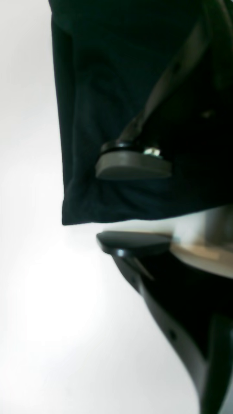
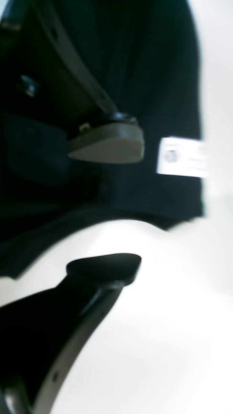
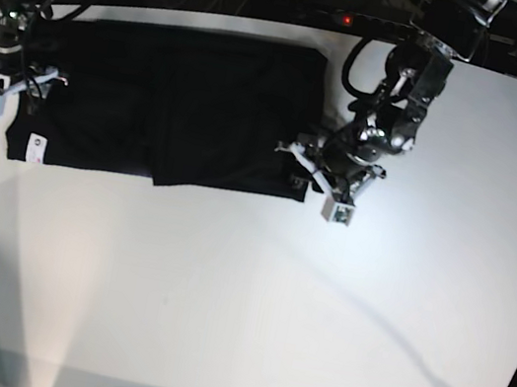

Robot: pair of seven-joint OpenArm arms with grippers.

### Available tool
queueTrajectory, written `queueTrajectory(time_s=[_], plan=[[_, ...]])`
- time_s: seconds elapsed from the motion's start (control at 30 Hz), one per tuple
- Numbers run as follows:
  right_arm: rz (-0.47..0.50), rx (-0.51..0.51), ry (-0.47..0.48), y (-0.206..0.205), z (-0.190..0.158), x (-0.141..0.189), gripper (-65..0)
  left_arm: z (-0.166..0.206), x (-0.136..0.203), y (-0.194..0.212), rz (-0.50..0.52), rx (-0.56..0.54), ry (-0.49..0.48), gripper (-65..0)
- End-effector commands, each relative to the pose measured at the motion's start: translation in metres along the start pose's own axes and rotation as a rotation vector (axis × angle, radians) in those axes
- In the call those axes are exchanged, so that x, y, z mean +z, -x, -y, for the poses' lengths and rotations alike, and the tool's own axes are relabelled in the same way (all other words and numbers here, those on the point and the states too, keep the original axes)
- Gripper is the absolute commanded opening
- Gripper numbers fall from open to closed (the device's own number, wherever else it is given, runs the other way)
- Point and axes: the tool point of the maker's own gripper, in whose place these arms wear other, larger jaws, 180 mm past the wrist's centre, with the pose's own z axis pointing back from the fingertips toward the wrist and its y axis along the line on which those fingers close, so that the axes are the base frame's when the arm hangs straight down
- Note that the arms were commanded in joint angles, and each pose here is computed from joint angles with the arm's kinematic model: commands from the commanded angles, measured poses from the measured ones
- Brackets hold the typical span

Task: Fold the T-shirt properly
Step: 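Move the left gripper to the folded edge and grasp it, then lift the strip end with the right gripper and fold it over the stack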

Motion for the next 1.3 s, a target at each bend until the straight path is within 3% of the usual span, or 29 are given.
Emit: queueTrajectory(time_s=[0.0,0.3,0.53,0.7,0.93,1.1,1.27], plan=[[0.026,0.018,-0.024,-0.006,0.0,0.0,-20.4,-0.001,0.002,-0.001,-0.007,-0.004,0.0,-38.8],[-0.079,-0.043,-0.069,0.037,-0.007,-0.016,-20.6,-0.002,0.003,-0.002,-0.009,-0.004,-0.002,-38.8],[-0.128,-0.032,-0.131,0.055,-0.017,-0.019,-21.4,-0.002,0.003,-0.002,-0.008,-0.003,-0.003,-38.8],[-0.157,-0.037,-0.144,0.065,-0.017,-0.021,-36.0,-0.002,0.003,0.0,-0.012,-0.002,-0.003,-38.8],[-0.16,-0.038,-0.146,0.067,-0.019,-0.021,-65.0,-0.002,0.004,-0.001,-0.008,-0.002,-0.003,-38.8],[-0.102,-0.005,-0.122,0.043,-0.013,-0.017,-65.0,0.011,0.018,-0.028,0.074,-0.015,0.029,-38.8],[0.02,0.036,-0.087,-0.004,-0.012,-0.005,-65.0,-0.007,0.044,-0.042,0.151,0.035,-0.006,-38.8]])
